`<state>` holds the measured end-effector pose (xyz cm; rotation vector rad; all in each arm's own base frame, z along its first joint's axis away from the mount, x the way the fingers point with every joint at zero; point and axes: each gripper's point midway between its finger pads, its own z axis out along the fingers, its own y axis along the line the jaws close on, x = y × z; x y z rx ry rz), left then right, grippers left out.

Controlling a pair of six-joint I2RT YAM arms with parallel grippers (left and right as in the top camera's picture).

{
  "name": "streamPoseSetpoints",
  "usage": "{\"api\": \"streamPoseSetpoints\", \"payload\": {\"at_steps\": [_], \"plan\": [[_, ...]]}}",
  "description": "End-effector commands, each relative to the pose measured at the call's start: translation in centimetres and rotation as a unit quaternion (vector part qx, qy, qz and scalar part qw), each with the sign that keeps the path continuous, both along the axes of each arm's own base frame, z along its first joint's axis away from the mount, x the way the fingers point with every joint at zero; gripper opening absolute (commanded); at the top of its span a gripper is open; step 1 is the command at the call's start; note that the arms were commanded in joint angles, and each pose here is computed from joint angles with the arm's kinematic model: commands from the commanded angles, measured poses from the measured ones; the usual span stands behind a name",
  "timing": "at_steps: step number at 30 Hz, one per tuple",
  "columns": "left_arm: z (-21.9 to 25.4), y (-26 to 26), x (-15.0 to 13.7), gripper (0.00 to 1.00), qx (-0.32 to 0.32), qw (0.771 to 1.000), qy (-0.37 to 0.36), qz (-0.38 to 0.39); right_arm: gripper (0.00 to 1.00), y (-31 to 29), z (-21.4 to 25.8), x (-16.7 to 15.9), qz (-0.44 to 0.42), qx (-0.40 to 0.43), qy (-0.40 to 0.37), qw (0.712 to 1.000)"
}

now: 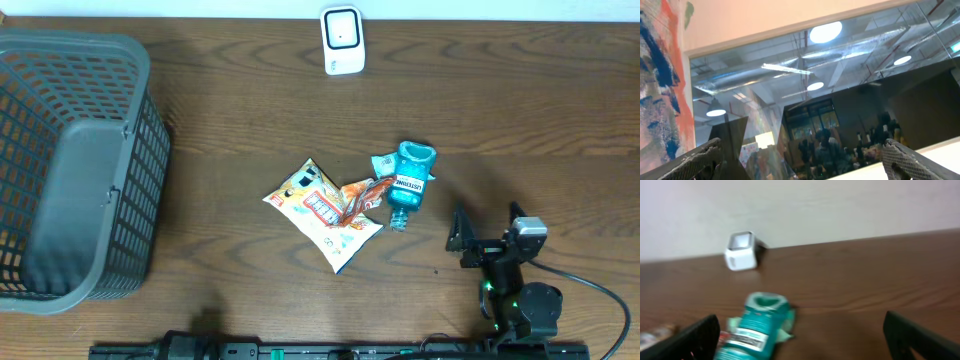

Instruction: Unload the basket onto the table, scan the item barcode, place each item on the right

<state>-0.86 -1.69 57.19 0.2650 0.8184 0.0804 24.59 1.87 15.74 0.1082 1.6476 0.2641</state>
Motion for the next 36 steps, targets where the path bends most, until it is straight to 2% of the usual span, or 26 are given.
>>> {"api": "streamPoseSetpoints", "payload": {"at_steps": [1,2,6,13,17,20,22,26,32,35,36], "plan": [[-0.2,-0.1,-1.4,0.99,-0.003,1.000,-0.014,-0.011,0.99,4.9,0.3,-1.2,0.126,0.216,0.049,0.967],[-0.2,-0.1,-1.7,1.00,-0.003,1.000,-0.017,-0.011,0.99,6.3,0.4,-1.8,0.167,0.231,0.061,0.956],[-0.4,0.1,-3.1,0.99,-0.005,0.999,-0.033,-0.011,0.99,8.3,0.5,-3.1,0.232,0.244,0.082,0.938],[-1.5,0.6,-6.6,1.00,-0.011,0.996,-0.086,-0.009,0.99,9.9,0.5,-4.4,0.280,0.290,0.118,0.907],[-1.8,0.5,-6.1,1.00,-0.010,0.997,-0.080,-0.009,0.99,10.1,0.7,-4.5,0.276,0.350,0.144,0.884],[-1.9,0.6,-5.7,1.00,-0.012,0.997,-0.076,-0.006,0.99,10.6,1.9,-5.0,0.306,0.329,0.120,0.885],[-1.9,1.5,-5.4,1.00,-0.032,0.997,-0.073,0.015,0.99,11.5,2.6,-6.1,0.356,0.271,0.090,0.890],[-2.3,4.2,-4.7,1.00,-0.088,0.992,-0.055,0.078,0.99,11.5,1.4,-6.0,0.351,0.257,0.106,0.894],[-3.8,4.4,-2.5,1.00,-0.089,0.992,-0.014,0.090,0.98,10.1,0.1,-4.6,0.293,0.247,0.115,0.917],[-4.5,4.2,-1.1,1.00,-0.085,0.992,0.003,0.092,0.98,8.6,-0.9,-3.6,0.227,0.240,0.144,0.933],[-4.9,4.2,-0.4,1.00,-0.083,0.992,0.011,0.093,0.97,7.3,-1.7,-3.3,0.179,0.220,0.169,0.944]]}}
